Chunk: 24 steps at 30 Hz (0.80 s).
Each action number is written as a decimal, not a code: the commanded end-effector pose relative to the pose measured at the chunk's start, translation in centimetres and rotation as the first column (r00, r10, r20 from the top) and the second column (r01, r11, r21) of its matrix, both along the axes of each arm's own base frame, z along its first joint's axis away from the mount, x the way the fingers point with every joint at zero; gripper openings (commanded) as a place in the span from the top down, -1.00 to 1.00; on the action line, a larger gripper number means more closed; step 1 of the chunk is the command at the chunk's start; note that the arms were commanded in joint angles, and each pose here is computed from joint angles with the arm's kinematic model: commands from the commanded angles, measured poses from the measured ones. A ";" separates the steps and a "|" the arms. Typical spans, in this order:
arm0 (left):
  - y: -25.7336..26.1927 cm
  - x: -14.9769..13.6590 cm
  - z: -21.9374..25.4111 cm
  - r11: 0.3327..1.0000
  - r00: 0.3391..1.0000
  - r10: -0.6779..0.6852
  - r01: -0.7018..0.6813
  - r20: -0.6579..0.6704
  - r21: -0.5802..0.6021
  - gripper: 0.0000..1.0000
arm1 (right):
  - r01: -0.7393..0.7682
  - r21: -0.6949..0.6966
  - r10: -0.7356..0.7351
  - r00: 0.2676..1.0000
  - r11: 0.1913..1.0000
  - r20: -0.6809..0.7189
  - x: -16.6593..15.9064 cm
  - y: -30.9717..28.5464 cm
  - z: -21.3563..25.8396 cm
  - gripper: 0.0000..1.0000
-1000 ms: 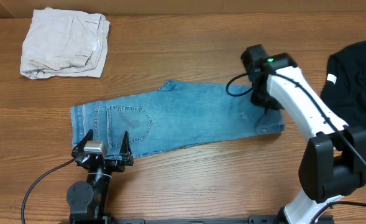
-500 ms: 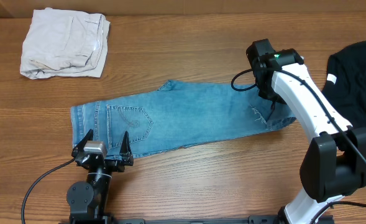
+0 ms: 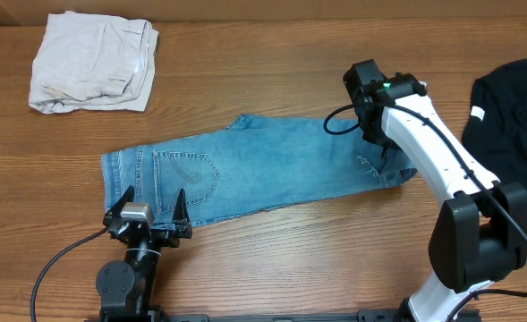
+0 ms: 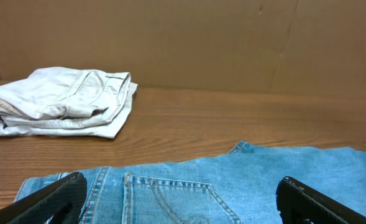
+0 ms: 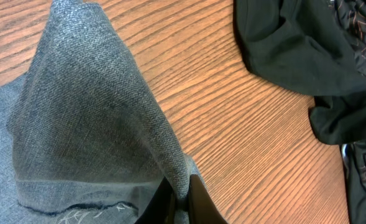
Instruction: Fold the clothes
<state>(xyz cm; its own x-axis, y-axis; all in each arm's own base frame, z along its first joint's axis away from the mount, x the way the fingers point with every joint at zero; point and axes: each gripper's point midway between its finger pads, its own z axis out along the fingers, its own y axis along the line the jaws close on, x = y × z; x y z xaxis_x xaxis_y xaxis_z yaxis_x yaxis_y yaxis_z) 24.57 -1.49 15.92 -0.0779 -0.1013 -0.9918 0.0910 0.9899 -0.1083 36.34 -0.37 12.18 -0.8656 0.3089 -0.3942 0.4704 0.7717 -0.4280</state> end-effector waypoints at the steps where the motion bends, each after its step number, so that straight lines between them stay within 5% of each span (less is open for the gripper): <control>1: 0.2 0.0 -0.1 1.000 1.000 0.011 -0.011 0.004 0.016 -1.00 | 0.026 -0.023 -0.025 0.999 0.999 0.034 0.1 -0.7 0.6 0.92; 15: 0.8 0.1 0.3 0.998 0.999 0.039 -0.040 0.021 0.042 -1.00 | 0.027 -0.018 -0.026 0.999 0.999 0.048 0.4 -0.6 0.7 0.92; 20: -2.2 -0.4 2.2 0.990 0.987 -0.129 0.134 0.090 -0.048 -1.00 | 0.027 -0.014 -0.026 0.998 1.000 0.061 0.7 -0.6 0.7 0.92; 24: -5.2 -1.8 6.2 0.948 0.919 -0.307 0.319 0.246 -0.007 -1.00 | 0.027 -0.013 -0.026 0.998 1.000 0.065 0.8 -0.5 0.7 0.92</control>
<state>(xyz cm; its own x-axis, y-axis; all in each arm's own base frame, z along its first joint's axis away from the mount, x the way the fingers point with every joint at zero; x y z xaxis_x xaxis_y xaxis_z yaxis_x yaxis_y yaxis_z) 24.01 -3.92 20.75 0.0995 -0.1281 -0.9868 0.2530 0.9624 -0.0994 36.93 -0.27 12.22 -0.8503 0.3177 -0.4196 0.4892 0.7711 -0.4075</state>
